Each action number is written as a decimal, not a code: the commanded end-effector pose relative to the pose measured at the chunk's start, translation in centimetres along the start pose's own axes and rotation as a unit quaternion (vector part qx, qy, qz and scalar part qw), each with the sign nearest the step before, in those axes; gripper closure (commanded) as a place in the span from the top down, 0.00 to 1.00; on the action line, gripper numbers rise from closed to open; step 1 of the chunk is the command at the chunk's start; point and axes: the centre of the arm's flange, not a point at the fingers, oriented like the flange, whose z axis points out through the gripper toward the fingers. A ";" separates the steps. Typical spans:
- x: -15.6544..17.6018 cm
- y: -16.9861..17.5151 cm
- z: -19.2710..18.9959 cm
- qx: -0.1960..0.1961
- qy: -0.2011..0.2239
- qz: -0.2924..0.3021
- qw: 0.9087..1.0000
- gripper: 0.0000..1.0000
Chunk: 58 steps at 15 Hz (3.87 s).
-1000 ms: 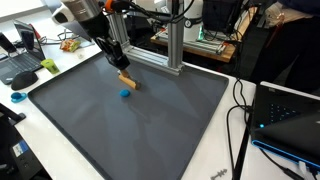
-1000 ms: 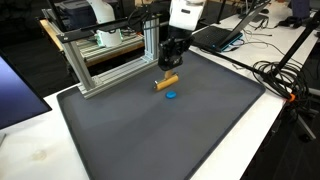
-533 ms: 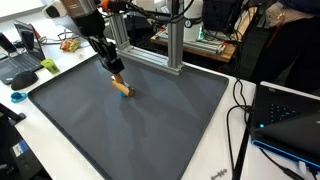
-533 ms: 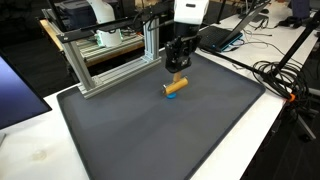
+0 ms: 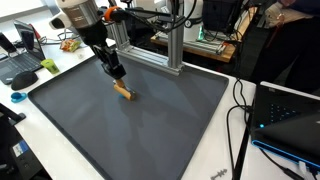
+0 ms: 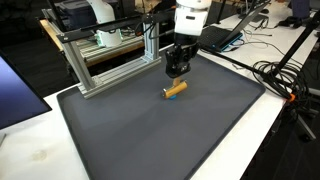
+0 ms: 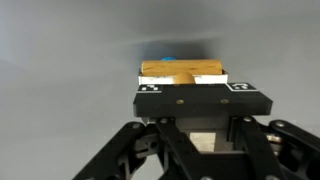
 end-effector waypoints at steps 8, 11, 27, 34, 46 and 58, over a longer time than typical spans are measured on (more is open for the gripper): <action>1.1 -0.1 1.8 0.009 0.022 0.008 1.000 0.22; 0.7 0.0 1.9 0.007 0.004 0.001 1.000 0.22; -0.6 -0.1 2.6 0.000 -0.062 -0.014 0.998 0.22; -0.7 -0.1 1.9 -0.002 -0.053 -0.008 0.999 0.22; -3.9 2.8 -8.8 -0.009 -0.009 -0.149 0.989 0.22; -5.6 -3.1 -9.2 -0.064 -0.030 -0.442 0.894 0.22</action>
